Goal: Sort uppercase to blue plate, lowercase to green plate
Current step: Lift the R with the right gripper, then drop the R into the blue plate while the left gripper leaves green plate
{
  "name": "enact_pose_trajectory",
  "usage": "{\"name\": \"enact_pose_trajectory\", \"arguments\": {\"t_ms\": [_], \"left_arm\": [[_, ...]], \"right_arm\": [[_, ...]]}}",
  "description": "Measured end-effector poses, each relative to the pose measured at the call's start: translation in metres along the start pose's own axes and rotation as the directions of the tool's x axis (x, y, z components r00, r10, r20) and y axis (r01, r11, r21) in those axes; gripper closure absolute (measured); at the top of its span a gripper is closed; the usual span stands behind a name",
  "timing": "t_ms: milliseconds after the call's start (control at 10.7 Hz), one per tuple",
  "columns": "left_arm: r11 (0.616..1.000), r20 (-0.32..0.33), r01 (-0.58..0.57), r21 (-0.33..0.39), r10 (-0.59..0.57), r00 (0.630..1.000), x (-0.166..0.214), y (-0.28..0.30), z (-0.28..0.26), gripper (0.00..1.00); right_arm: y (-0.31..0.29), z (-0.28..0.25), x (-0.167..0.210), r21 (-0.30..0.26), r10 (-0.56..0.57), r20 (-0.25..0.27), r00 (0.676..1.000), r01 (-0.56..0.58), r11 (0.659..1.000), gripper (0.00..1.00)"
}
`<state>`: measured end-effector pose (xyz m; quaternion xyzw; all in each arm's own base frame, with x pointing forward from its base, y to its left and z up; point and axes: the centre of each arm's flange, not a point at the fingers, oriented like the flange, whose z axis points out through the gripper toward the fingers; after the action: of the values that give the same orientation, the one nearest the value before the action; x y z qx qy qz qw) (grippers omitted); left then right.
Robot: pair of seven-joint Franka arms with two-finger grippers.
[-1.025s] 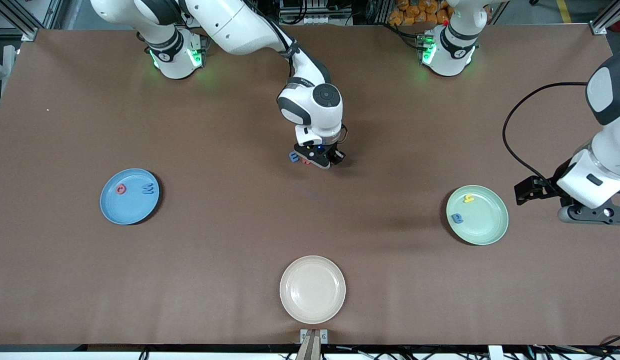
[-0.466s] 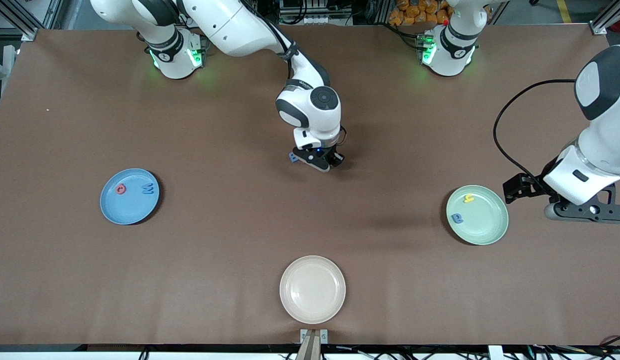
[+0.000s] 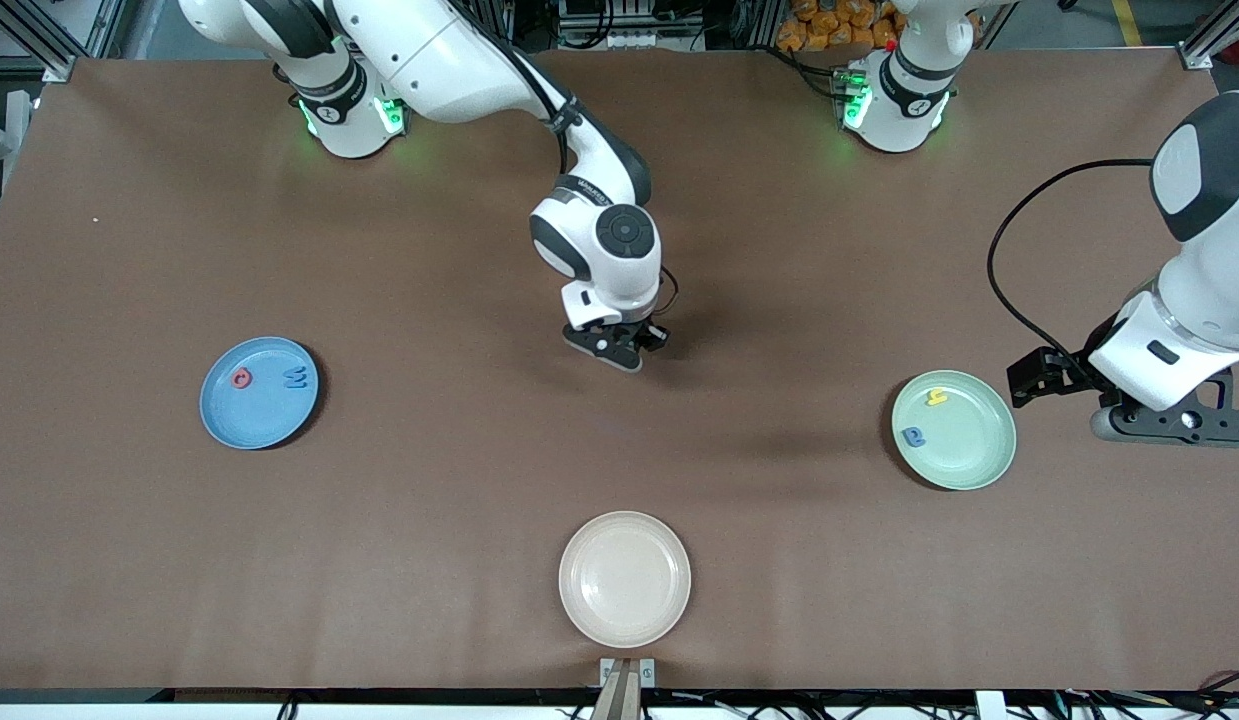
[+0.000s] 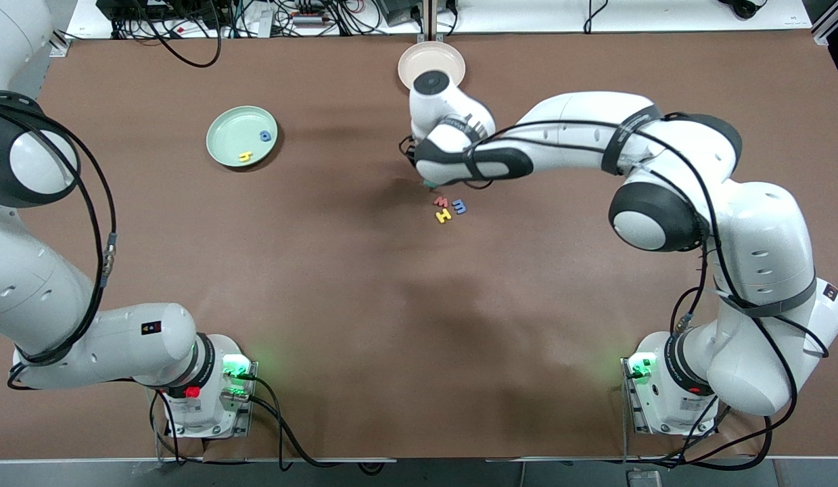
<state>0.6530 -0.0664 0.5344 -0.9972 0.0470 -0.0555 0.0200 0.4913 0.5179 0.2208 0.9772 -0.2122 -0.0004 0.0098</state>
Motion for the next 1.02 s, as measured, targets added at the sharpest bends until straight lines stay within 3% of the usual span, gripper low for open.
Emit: {"name": "enact_pose_trajectory", "arguments": {"t_ms": [279, 466, 1025], "left_arm": [[1.0, 0.0, 0.006, 0.001, -0.006, 1.0, 0.0, -0.004, 0.0, 0.0], [1.0, -0.001, 0.004, 0.001, -0.004, 1.0, 0.0, -0.003, 0.0, 0.0], [0.999, 0.02, -0.043, -0.023, 0.043, 0.999, -0.006, 0.041, -0.004, 0.0]], "right_arm": [[0.026, -0.023, 0.051, -0.038, -0.142, 0.032, 0.989, 0.143, 0.989, 0.63], [0.05, -0.031, 0.085, -0.077, -0.255, 0.072, 0.964, 0.261, 0.962, 0.63], [0.149, -0.031, 0.201, -0.06, -0.466, 0.112, 0.877, 0.474, 0.878, 0.63]]}}
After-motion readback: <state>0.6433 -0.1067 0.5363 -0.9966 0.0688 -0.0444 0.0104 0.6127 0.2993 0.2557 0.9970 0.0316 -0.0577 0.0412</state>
